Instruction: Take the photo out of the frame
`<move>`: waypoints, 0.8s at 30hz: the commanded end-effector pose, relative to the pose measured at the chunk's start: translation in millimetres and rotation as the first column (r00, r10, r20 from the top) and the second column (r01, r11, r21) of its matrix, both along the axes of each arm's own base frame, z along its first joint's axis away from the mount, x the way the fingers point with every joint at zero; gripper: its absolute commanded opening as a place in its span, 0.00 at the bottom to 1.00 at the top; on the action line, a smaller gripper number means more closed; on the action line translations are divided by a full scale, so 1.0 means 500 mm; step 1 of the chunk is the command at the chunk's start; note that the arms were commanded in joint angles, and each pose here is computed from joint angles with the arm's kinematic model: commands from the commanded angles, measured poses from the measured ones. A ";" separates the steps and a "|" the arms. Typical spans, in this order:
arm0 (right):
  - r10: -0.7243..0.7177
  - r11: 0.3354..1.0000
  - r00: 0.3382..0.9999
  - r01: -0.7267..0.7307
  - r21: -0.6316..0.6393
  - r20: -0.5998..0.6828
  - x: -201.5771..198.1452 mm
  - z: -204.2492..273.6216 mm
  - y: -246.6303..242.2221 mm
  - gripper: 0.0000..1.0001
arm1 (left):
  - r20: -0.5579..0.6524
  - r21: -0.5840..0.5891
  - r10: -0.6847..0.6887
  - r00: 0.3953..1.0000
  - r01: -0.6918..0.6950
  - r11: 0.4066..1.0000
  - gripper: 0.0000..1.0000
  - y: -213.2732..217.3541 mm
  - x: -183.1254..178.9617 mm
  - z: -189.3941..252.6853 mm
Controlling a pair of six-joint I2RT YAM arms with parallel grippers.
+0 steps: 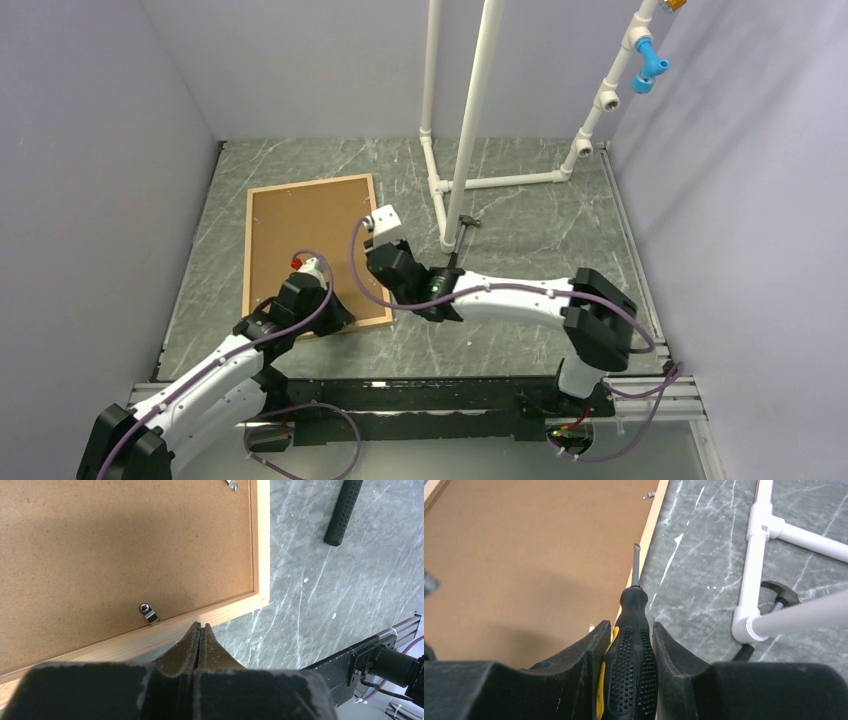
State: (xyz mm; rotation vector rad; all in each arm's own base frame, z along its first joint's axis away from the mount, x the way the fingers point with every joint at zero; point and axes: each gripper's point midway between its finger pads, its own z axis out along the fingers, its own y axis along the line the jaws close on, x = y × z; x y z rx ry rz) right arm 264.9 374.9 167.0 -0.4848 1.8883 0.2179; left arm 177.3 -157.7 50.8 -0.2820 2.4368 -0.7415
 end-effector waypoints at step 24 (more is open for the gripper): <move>-0.107 0.989 0.994 0.110 -0.095 0.039 0.229 -0.084 0.097 0.00 | -0.016 -0.024 -0.026 1.000 0.026 0.999 0.00 -0.008 -0.014 -0.039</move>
